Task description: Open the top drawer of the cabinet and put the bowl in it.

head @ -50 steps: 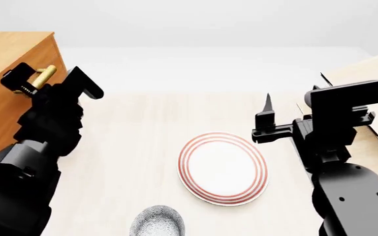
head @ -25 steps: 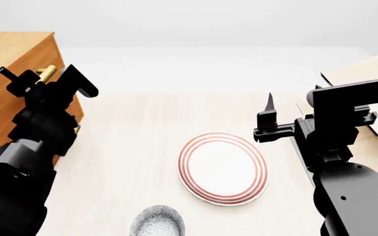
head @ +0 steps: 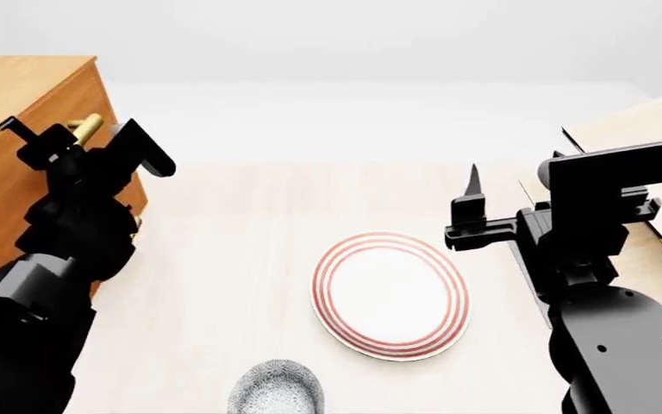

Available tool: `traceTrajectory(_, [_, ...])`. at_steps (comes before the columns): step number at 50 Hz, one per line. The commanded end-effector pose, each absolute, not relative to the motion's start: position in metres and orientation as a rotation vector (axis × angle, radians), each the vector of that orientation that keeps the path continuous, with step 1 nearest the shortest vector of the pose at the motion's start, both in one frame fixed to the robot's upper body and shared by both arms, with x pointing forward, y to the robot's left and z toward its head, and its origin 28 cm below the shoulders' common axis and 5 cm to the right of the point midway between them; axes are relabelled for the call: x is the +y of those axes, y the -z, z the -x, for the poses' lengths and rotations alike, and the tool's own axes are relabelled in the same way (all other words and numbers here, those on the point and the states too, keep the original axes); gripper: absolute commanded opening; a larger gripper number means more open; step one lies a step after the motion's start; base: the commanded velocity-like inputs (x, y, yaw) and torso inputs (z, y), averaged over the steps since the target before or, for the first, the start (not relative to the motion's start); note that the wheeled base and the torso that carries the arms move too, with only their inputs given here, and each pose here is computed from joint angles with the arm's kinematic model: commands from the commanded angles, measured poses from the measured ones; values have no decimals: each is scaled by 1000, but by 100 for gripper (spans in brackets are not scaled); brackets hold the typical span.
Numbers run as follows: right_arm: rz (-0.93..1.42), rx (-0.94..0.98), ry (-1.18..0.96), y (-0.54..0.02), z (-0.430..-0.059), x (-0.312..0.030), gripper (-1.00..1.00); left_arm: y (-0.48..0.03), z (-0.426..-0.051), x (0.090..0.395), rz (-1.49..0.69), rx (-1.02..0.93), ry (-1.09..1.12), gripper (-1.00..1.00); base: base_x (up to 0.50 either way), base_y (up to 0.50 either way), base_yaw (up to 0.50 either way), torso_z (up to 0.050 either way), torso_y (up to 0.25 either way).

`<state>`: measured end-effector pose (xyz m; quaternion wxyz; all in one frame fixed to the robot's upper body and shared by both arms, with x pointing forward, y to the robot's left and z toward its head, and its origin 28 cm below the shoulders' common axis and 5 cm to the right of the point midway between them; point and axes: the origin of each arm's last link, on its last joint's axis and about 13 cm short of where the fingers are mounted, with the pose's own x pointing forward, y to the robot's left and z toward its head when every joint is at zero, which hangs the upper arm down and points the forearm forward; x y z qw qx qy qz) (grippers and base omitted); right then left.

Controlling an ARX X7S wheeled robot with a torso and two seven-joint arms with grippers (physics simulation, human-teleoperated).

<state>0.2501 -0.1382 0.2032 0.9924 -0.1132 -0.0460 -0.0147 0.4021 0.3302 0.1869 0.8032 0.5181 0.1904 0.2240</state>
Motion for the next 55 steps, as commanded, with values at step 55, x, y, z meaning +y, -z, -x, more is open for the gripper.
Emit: traceTrajectory(55, [213, -94, 34, -201, -248, -140, 100, -173, -386, 249, -1088, 196, -102, -100, 0, 0, 0, 0, 0])
